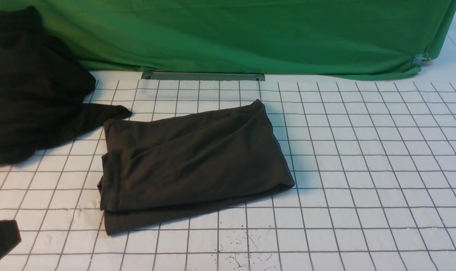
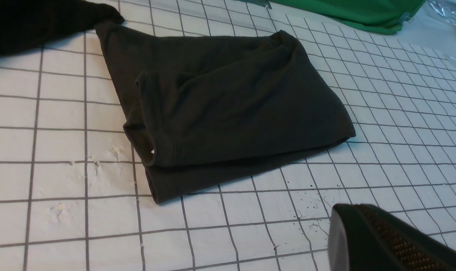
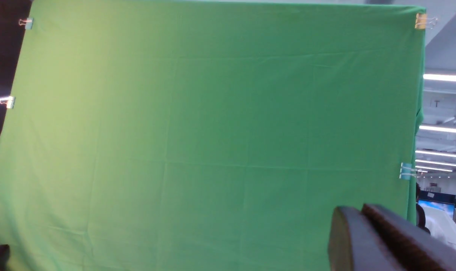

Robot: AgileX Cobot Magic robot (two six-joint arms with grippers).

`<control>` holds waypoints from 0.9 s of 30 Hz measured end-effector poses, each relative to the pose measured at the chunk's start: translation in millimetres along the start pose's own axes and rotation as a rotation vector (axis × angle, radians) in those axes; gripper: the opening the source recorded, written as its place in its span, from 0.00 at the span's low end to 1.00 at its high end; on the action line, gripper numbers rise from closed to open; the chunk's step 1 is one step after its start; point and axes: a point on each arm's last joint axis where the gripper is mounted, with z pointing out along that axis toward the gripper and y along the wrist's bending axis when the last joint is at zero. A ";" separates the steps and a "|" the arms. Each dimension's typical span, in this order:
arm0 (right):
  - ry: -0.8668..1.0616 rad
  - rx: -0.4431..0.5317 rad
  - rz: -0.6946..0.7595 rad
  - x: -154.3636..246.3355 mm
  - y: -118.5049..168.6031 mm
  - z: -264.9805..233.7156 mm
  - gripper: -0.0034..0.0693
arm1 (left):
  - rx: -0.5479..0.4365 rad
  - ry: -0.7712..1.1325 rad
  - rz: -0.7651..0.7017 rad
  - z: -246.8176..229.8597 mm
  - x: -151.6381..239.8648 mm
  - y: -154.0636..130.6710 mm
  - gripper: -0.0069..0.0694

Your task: Fold a long-sleeved shirt over a white checkered tablecloth.

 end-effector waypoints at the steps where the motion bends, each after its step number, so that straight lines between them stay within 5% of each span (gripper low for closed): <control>1: -0.001 0.000 0.000 -0.1 0.0 -0.1 0.10 | 0.000 0.000 0.000 0.0 0.0 0.0 0.09; 20: 0.006 0.000 0.000 0.7 0.0 1.2 0.17 | -0.001 -0.037 0.043 -0.1 -3.4 0.0 0.09; 27: 0.007 0.000 0.000 0.7 0.1 1.2 0.19 | -0.056 -0.168 0.194 1.4 -9.0 5.7 0.09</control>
